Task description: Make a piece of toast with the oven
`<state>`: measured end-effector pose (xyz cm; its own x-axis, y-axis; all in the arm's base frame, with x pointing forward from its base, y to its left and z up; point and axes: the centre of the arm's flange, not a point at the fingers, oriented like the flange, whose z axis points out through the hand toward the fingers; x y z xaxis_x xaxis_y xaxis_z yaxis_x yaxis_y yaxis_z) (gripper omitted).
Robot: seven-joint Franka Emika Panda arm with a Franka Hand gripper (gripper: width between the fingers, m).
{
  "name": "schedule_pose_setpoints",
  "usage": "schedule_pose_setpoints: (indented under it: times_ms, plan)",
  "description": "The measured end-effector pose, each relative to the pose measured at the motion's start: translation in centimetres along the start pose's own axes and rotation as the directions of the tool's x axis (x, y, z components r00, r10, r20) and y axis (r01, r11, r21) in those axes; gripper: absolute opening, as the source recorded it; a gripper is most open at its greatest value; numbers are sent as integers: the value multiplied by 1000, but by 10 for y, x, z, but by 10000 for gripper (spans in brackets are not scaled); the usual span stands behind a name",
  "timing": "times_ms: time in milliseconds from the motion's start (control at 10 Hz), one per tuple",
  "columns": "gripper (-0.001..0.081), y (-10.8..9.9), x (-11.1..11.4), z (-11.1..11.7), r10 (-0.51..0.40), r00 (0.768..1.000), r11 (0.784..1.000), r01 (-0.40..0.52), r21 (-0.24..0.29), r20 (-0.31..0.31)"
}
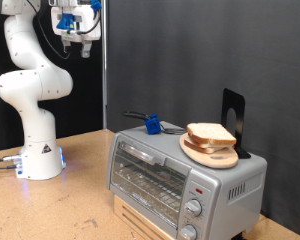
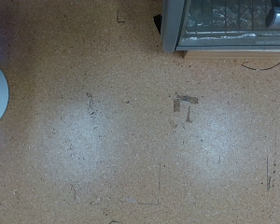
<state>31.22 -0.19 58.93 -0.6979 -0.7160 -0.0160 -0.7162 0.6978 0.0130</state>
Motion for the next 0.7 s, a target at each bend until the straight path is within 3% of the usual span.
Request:
schedule_pose_setpoints:
  times_ms: [100, 200, 300, 500, 600, 700]
  plan:
    - [800, 0, -3, -2, -60, 998, 998, 59, 14, 12]
    - [800, 4, -8, -5, -181, 983, 983, 181, 33, 23]
    - [800, 9, -15, -7, -306, 952, 951, 305, 50, 21]
    - [800, 14, -24, -7, -507, 862, 859, 507, 75, -15]
    - [800, 14, -24, -7, -485, 875, 872, 483, 72, -3]
    - [800, 15, -24, -8, -557, 830, 829, 556, 70, 7]
